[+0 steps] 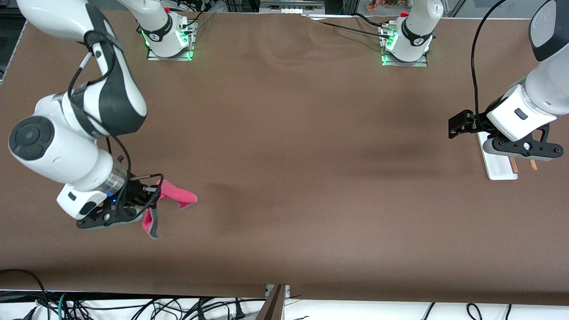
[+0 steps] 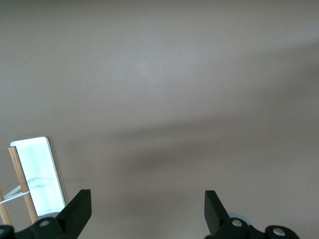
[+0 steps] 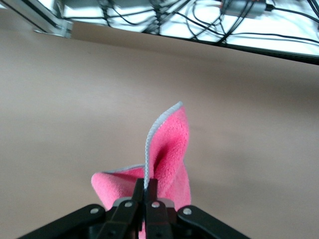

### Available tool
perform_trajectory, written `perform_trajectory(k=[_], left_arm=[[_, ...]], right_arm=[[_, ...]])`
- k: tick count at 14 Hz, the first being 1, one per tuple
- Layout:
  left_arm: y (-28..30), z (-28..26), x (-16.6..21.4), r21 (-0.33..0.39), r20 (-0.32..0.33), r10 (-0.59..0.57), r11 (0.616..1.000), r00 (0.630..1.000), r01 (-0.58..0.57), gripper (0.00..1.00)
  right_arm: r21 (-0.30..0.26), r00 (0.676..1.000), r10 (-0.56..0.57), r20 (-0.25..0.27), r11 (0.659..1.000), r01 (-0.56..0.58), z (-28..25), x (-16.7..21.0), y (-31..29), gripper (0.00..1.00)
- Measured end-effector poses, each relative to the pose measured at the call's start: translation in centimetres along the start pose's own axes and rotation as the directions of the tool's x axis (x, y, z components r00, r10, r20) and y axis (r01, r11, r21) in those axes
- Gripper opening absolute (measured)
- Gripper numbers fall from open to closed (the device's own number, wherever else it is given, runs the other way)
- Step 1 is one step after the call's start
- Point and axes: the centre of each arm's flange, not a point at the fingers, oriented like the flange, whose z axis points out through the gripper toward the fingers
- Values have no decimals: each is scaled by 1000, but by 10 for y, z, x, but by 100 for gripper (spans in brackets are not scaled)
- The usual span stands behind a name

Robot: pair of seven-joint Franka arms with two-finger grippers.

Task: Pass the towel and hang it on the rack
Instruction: 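Lift the towel with the right gripper and carry it toward the table middle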

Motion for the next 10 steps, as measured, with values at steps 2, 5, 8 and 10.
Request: perform_trajectory(k=[2,5,8,10], left_arm=[[0,0,0,0,0,-1,1000,1000,1,100],[-1,0,0,0,0,-2,1000,1000,2,100],[-1,0,0,0,0,-3,1000,1000,3,100],[-2,0,0,0,0,-3,1000,1000,3,100]], right_arm=[[15,999,51,-16,999,-51,-18,-6,-37,3],[32,993,120,-10,992,-120,-22,-17,-93,3],[45,982,190,0,981,-190,-21,-29,-142,3],[60,977,214,-8,975,-213,-22,-36,-170,3]])
